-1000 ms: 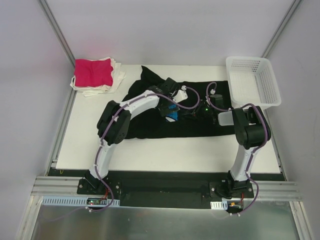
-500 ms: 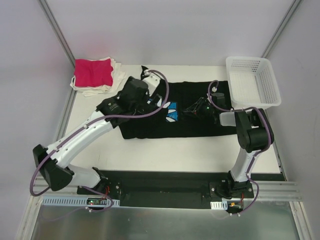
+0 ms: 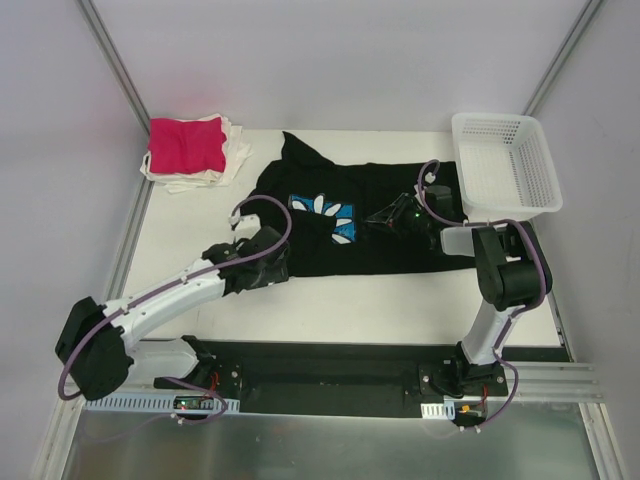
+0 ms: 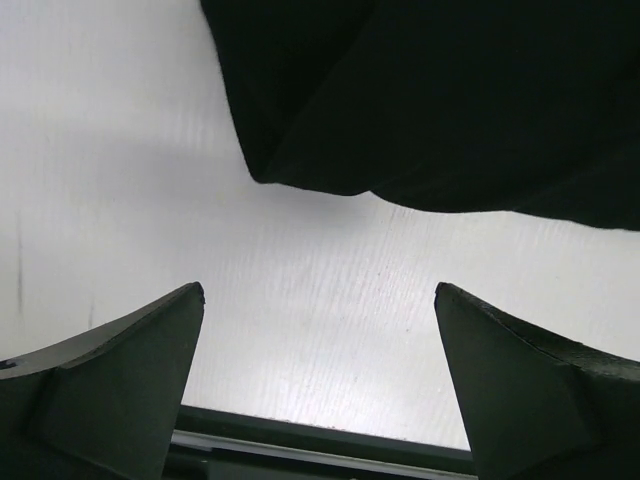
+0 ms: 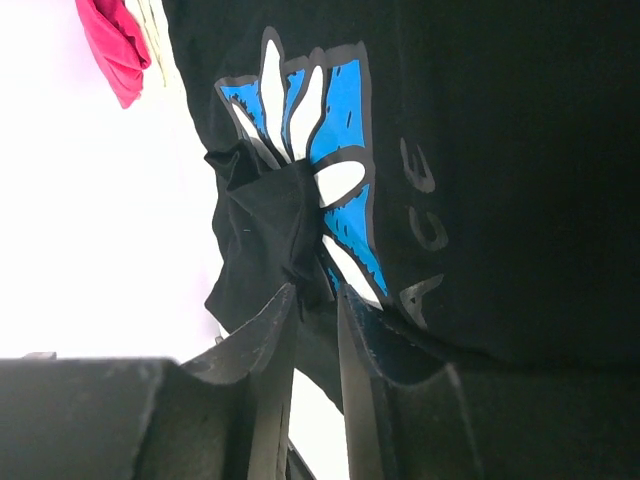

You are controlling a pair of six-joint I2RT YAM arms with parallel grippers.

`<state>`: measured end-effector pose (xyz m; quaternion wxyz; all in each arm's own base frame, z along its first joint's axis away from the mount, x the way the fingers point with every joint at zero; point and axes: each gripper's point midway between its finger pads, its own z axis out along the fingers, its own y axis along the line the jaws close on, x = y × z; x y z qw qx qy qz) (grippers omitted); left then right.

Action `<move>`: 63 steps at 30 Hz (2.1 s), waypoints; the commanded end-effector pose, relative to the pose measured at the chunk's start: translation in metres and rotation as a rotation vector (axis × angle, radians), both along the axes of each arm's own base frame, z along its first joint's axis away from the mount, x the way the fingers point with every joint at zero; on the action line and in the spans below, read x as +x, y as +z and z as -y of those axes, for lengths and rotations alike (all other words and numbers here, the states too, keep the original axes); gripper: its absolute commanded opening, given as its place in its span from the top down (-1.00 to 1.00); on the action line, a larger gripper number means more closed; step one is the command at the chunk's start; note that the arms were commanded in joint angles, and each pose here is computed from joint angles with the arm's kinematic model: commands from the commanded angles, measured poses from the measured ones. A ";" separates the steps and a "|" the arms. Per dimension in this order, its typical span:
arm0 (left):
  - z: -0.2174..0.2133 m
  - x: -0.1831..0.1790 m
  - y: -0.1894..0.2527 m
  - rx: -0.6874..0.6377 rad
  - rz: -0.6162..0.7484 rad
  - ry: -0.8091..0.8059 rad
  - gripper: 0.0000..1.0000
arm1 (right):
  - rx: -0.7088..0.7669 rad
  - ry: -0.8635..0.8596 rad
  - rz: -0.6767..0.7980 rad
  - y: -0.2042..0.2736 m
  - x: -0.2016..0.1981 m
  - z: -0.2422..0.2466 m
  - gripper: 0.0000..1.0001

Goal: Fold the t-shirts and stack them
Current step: Fold the flattened tshirt in 1/3 of the way

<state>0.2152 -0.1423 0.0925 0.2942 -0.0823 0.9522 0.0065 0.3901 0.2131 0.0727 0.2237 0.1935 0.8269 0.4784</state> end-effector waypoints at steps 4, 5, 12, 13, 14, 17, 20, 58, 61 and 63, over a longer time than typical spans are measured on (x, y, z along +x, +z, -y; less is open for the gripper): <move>-0.015 0.000 0.010 -0.271 0.181 0.355 -0.92 | 0.079 0.020 0.091 0.033 0.002 -0.011 0.56; -0.018 0.003 0.011 -0.267 0.204 0.359 -0.91 | 0.086 0.020 0.093 0.035 0.004 -0.013 0.60; -0.018 0.018 0.025 -0.301 0.314 0.346 -0.91 | 0.113 0.205 0.118 0.054 -0.005 -0.091 0.63; -0.017 0.019 0.027 -0.306 0.323 0.341 -0.91 | 0.114 0.228 0.123 0.059 -0.007 -0.104 0.63; -0.017 0.019 0.027 -0.305 0.323 0.340 -0.91 | 0.110 0.250 0.114 0.056 -0.012 -0.116 0.63; -0.015 0.020 0.028 -0.307 0.331 0.325 -0.91 | 0.103 0.353 0.103 0.054 -0.039 -0.159 0.62; -0.016 0.021 0.032 -0.308 0.347 0.311 -0.92 | 0.109 0.422 0.070 0.046 -0.064 -0.188 0.62; -0.037 0.060 0.052 -0.302 0.404 0.293 -0.90 | 0.109 0.277 -0.072 -0.028 0.051 -0.212 0.60; -0.032 0.073 0.028 -0.294 0.365 0.305 -0.84 | 0.112 0.266 -0.072 -0.025 0.056 -0.206 0.60; -0.027 0.076 0.007 -0.287 0.312 0.308 -0.74 | 0.121 0.265 -0.053 -0.017 0.058 -0.202 0.60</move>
